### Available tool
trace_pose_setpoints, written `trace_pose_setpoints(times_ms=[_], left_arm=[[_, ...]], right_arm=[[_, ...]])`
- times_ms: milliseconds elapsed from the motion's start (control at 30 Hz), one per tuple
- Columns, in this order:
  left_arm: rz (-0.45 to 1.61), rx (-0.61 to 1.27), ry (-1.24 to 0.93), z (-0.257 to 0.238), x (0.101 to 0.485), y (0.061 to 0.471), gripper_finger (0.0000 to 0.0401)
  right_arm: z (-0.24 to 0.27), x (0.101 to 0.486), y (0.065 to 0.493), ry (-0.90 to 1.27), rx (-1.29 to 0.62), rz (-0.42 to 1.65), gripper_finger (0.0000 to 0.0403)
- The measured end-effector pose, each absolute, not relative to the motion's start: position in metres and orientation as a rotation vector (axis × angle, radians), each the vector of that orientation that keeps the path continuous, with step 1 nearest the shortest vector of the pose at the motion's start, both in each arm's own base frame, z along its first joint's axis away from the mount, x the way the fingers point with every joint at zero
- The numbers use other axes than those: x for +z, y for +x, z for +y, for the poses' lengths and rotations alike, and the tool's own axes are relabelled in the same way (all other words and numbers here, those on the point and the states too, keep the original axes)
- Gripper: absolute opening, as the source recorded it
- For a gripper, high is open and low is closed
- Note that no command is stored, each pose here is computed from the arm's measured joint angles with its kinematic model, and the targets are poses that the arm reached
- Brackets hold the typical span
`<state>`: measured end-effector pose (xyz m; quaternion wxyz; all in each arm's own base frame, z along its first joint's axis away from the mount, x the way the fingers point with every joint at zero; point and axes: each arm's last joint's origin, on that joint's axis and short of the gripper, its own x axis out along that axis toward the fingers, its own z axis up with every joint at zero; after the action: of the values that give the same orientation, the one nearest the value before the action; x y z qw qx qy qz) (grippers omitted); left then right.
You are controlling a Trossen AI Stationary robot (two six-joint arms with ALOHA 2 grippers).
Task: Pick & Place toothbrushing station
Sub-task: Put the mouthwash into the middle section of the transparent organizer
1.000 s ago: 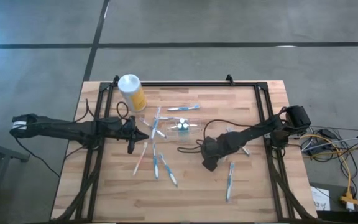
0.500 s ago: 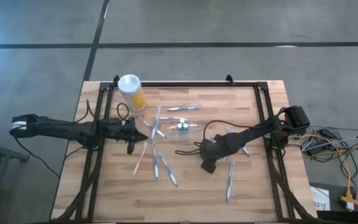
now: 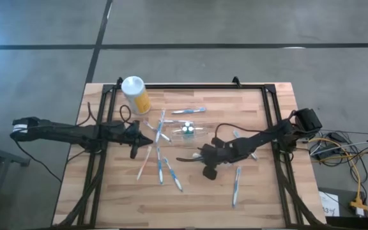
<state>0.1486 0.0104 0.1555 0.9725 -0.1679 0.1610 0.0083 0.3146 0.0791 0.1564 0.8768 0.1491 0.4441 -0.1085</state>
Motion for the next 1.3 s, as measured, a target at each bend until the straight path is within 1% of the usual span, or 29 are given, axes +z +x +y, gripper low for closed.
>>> trace_pose_setpoints(times_ms=[167, 300, 400, 467, 600, 700, 833, 967, 1067, 1167, 1300], left_arm=[[0.207, -0.081, -0.363, 0.008, 0.17, 0.152, 0.0005], [0.181, -0.105, -0.373, 0.008, 0.186, 0.158, 0.0005], [0.218, -0.127, -0.369, 0.007, 0.201, 0.165, 0.0005], [0.268, -0.13, -0.364, 0.006, 0.214, 0.171, 0.0005], [0.399, -0.063, -0.344, 0.005, 0.245, 0.186, 0.001], [0.504, -0.023, -0.32, 0.006, 0.271, 0.199, 0.0035], [0.614, -0.009, -0.277, 0.008, 0.301, 0.221, 0.0091], [0.639, -0.091, -0.066, 0.005, 0.326, 0.246, 0.0153], [0.634, -0.153, 0.067, 0.001, 0.342, 0.266, 0.0188], [0.658, -0.19, 0.15, 0.0, 0.352, 0.285, 0.0211], [0.753, -0.224, 0.206, 0.0, 0.352, 0.307, 0.0222]], right_arm=[[0.087, 0.174, 0.323, 0.248, -0.156, 0.746, 0.0067], [0.087, 0.182, 0.329, 0.172, -0.135, 0.629, 0.0067], [0.087, 0.187, 0.333, 0.112, -0.149, 0.55, 0.0067], [0.085, 0.188, 0.333, 0.066, -0.19, 0.52, 0.0067], [0.081, 0.188, 0.332, -0.021, -0.289, 0.451, 0.0067], [0.079, 0.185, 0.329, -0.057, -0.314, 0.379, 0.0067], [0.077, 0.182, 0.323, -0.078, -0.329, 0.281, 0.0067], [0.076, 0.181, 0.32, -0.11, -0.315, 0.227, 0.0067], [0.076, 0.178, 0.318, -0.135, -0.303, 0.24, 0.0067], [0.075, 0.176, 0.316, -0.141, -0.303, 0.247, 0.0067], [0.075, 0.178, 0.316, -0.156, -0.299, 0.23, 0.0067]])
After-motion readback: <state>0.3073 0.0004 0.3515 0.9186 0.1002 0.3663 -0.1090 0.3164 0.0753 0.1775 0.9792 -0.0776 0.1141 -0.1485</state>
